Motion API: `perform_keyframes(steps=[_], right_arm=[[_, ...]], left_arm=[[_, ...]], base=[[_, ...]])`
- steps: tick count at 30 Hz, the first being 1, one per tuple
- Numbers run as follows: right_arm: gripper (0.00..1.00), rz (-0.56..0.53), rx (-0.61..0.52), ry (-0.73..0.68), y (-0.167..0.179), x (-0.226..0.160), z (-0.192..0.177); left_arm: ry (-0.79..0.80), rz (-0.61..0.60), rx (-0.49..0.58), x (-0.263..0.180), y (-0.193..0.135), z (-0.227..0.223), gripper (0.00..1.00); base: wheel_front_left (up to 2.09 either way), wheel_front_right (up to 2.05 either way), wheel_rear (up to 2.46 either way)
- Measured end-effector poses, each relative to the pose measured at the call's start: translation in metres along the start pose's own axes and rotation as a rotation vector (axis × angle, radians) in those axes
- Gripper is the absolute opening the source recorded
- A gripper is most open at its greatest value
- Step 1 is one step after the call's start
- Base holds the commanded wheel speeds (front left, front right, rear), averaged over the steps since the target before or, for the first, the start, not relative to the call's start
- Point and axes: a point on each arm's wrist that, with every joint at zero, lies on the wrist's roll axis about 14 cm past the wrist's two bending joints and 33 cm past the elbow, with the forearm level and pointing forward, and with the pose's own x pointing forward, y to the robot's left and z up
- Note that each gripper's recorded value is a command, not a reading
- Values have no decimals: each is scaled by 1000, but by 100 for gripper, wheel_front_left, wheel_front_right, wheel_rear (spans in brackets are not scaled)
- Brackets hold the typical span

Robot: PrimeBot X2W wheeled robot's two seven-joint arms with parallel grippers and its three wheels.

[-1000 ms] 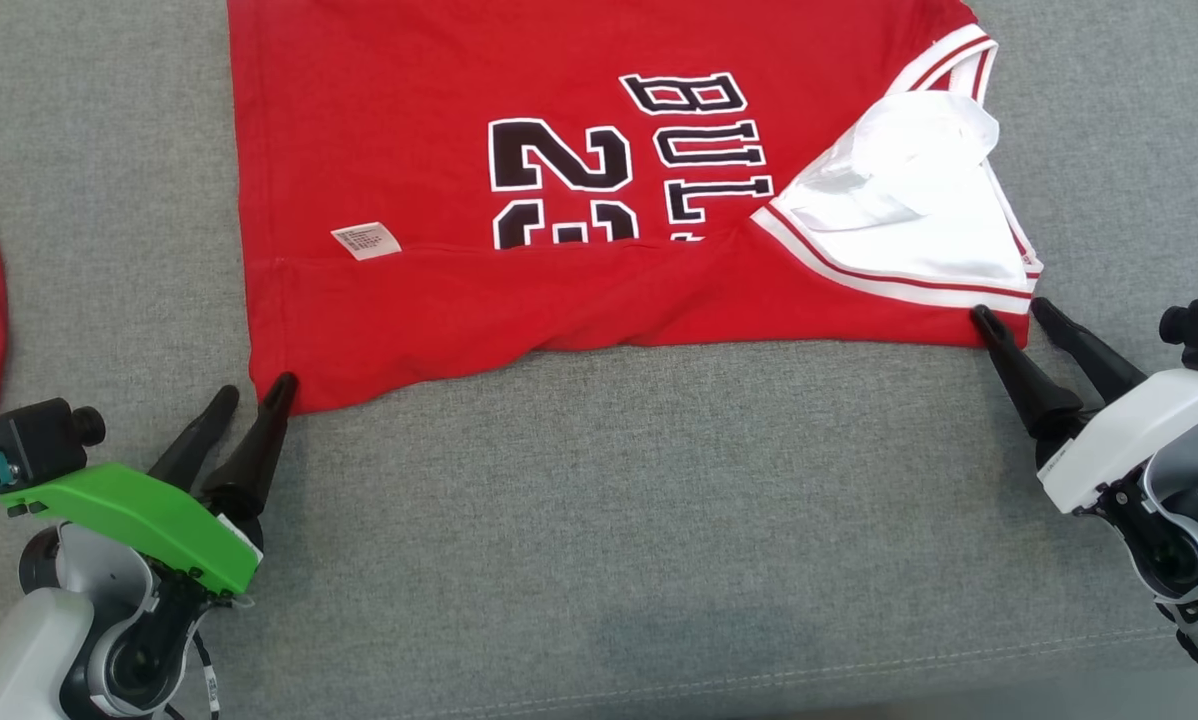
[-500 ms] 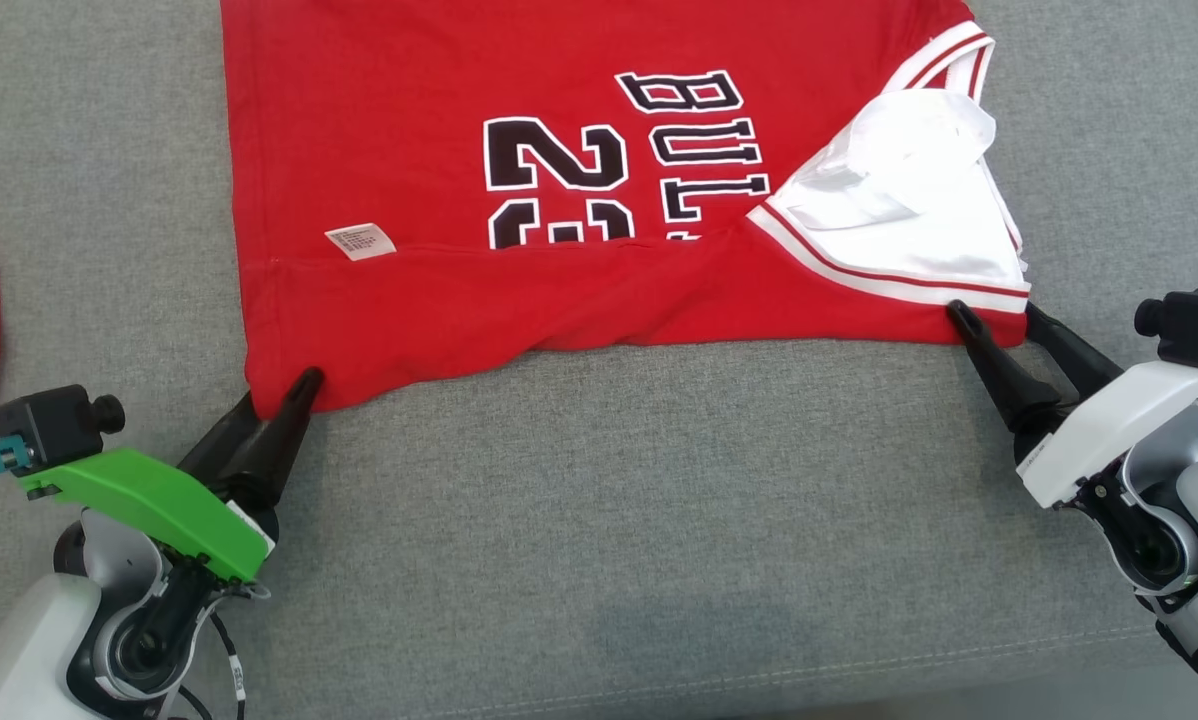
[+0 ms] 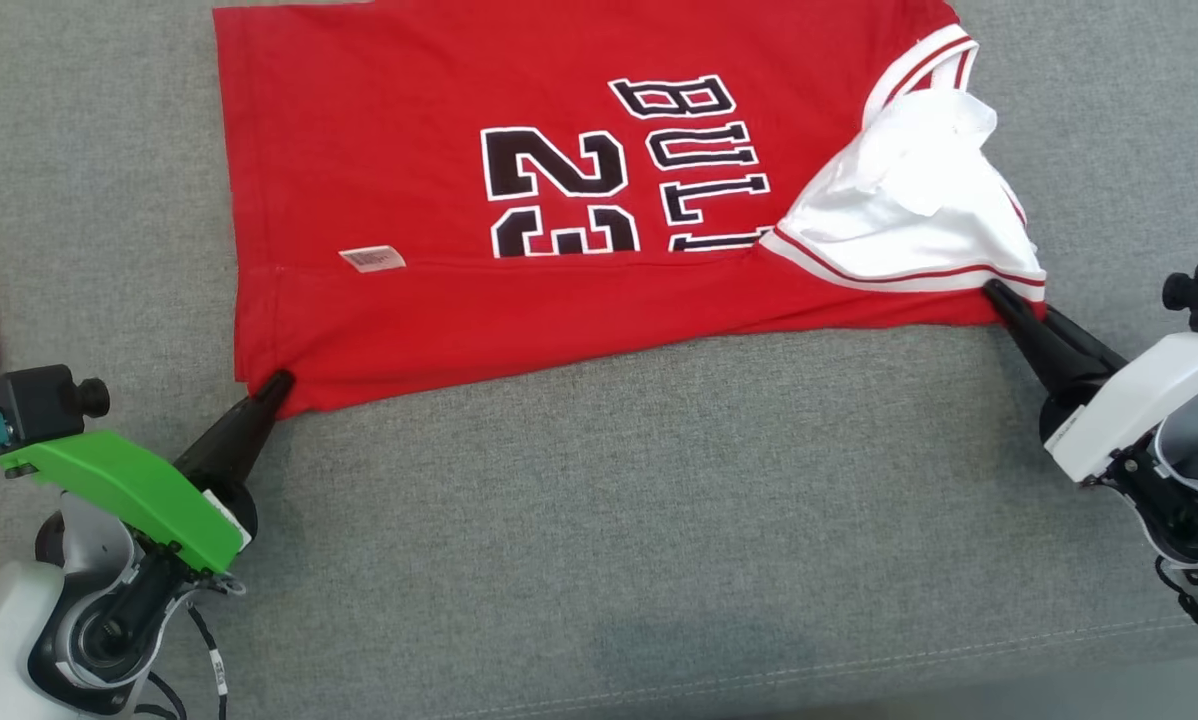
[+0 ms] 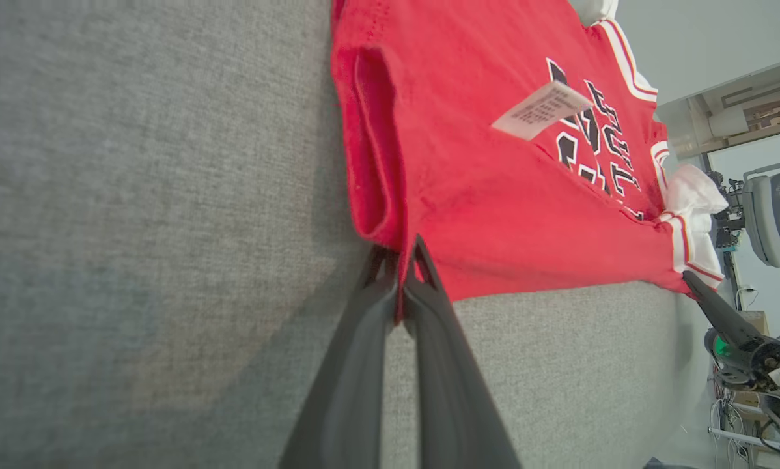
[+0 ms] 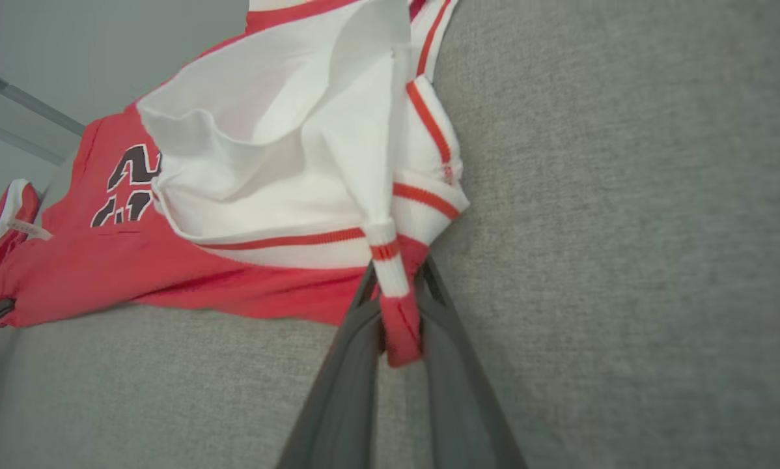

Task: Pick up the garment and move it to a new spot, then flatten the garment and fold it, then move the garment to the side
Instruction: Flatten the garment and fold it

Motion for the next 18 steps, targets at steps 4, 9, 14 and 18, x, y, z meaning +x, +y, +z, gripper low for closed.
perform_keyframes(steps=[4,9,14,18], right_arm=[[0,-13,1,12,-8,-7,7],[0,-16,-2,11,-11,-15,17],[0,-27,44,43,-15,-28,5],[0,-45,83,87,-19,-40,-16]], left_arm=[[-2,-32,3,-5,-10,7,0],[-12,-76,-21,-18,-23,14,0],[4,-85,-58,-29,-26,-1,0],[7,-78,-112,-37,-24,-14,0]], base=[[0,0,0],[0,0,0],[0,0,0],[0,0,0]])
